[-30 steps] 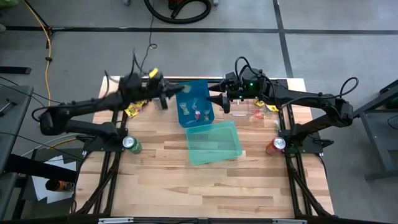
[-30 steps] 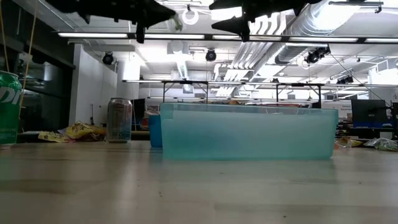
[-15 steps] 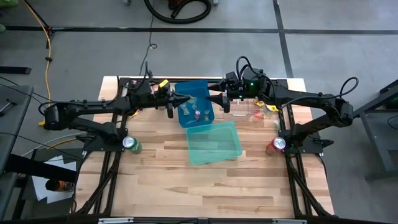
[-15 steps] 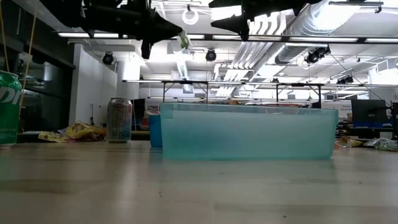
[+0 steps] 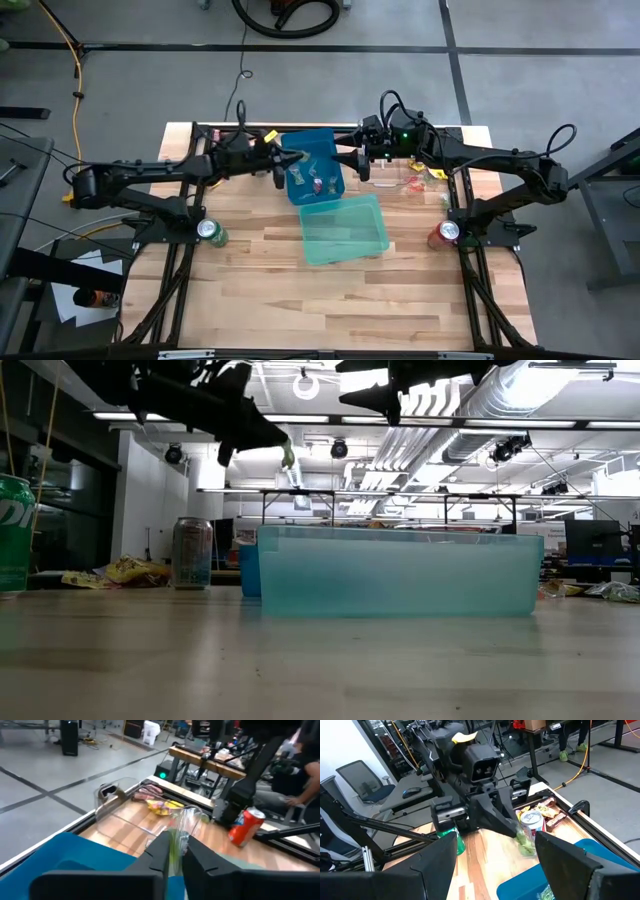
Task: Sort candy
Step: Put the green candy into the blue bin
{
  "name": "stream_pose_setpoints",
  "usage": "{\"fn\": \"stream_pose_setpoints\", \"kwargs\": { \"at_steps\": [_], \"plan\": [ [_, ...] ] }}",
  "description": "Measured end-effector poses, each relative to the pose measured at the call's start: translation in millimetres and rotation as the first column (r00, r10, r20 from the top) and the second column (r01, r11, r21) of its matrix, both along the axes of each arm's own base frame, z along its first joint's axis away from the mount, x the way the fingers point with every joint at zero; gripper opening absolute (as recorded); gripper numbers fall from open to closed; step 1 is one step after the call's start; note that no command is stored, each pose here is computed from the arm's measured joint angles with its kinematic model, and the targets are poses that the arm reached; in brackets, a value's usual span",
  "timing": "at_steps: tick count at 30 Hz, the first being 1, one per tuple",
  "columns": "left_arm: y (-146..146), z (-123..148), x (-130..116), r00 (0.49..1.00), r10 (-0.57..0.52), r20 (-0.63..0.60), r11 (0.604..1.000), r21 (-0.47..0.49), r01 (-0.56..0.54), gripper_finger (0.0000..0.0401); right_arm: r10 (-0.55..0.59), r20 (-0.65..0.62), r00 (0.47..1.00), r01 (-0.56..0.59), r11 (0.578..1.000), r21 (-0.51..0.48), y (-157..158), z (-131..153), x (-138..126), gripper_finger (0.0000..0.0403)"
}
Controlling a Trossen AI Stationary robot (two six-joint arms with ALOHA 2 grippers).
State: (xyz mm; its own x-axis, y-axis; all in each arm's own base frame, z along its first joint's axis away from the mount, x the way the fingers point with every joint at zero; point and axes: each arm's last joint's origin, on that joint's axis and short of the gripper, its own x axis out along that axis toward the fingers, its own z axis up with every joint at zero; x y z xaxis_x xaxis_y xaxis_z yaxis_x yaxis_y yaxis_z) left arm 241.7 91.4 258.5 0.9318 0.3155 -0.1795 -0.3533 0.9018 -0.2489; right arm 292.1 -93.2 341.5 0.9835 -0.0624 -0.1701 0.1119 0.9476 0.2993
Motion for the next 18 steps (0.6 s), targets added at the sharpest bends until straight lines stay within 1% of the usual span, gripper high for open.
{"fn": "stream_pose_setpoints", "kwargs": {
  "at_steps": [5,11,14,16,18],
  "plan": [
    [0.8,-3.0,1.1,1.000,0.017,-0.023,1.000,0.011,-0.016,0.0096,0.000,0.000,1.000,0.000,1.000,0.000,0.0,0.0,0.0,0.0264],
    [1.0,-0.7,1.4,1.000,0.031,0.004,0.999,-0.040,-0.031,0.0174,0.000,0.004,1.000,0.000,1.000,-0.001,0.1,0.6,-0.2,0.0264],
    [2.2,21.4,2.3,0.996,0.034,0.087,0.998,-0.055,-0.030,0.0198,-0.013,0.022,1.000,0.012,1.000,0.025,0.0,8.2,-6.6,0.0264],
    [3.4,44.1,1.3,0.986,0.018,0.167,0.999,-0.047,-0.010,0.0209,-0.041,0.032,0.999,0.039,0.998,0.052,-1.7,22.5,-13.3,0.0264],
    [4.2,63.9,-0.6,0.974,-0.010,0.225,0.999,-0.034,0.018,0.0214,-0.093,0.022,0.995,0.092,0.995,0.048,-2.8,38.2,-20.7,0.0264]
  ]
}}
